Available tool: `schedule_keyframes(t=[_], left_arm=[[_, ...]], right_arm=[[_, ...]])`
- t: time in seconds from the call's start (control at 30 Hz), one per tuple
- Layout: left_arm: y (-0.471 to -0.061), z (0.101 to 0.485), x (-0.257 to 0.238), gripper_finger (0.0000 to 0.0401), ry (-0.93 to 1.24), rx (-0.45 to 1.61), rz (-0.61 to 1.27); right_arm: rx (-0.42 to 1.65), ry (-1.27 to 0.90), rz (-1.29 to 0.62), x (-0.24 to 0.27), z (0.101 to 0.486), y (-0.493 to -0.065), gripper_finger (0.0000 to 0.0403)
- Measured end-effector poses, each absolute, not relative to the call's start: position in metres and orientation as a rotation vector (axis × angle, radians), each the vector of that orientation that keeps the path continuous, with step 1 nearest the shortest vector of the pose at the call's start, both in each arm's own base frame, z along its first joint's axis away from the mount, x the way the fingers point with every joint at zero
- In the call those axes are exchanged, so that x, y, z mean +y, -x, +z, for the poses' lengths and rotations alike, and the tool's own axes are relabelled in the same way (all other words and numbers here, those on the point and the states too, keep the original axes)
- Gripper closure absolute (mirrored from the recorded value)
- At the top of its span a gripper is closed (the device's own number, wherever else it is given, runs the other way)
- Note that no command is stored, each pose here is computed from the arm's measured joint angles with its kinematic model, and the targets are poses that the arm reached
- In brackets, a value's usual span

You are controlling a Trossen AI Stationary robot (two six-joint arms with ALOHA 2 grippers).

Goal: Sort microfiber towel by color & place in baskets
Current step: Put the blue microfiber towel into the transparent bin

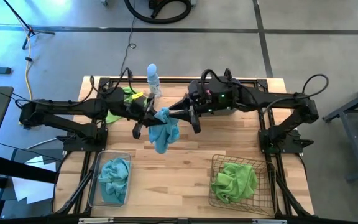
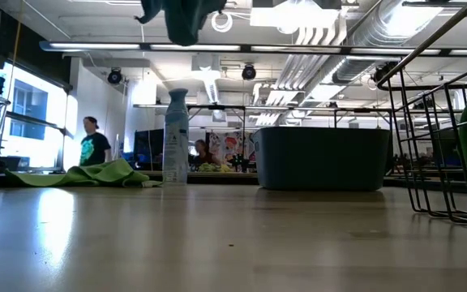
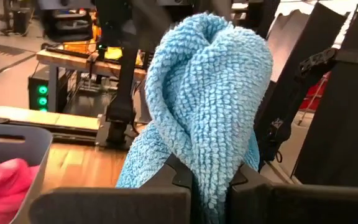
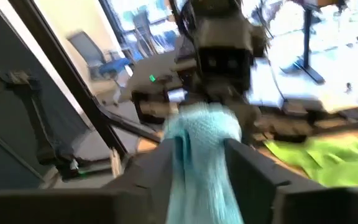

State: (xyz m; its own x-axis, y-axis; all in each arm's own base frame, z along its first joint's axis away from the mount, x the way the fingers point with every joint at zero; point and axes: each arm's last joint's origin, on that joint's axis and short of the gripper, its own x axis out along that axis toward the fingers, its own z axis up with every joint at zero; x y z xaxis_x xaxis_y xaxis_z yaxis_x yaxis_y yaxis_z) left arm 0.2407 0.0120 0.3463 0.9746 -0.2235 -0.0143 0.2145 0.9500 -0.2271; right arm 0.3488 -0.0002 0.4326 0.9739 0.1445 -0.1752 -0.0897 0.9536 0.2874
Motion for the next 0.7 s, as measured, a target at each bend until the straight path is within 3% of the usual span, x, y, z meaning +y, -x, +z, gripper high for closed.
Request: schedule_keyframes(t=[0.2,0.33,0.7], left_arm=[[-0.218,0.352,0.019,0.0400,0.199,0.072,-0.125],[-0.199,0.352,0.022,0.0400,0.186,0.140,-0.054],[-0.154,0.351,0.018,0.0401,0.216,0.250,0.023]], right_arm=[[0.314,-0.241,0.062,-0.001,0.449,-0.326,0.0169],[0.453,-0.247,-0.009,-0.003,0.452,-0.312,0.0128],[0.858,-0.343,-0.164,0.000,0.403,-0.296,0.0114]])
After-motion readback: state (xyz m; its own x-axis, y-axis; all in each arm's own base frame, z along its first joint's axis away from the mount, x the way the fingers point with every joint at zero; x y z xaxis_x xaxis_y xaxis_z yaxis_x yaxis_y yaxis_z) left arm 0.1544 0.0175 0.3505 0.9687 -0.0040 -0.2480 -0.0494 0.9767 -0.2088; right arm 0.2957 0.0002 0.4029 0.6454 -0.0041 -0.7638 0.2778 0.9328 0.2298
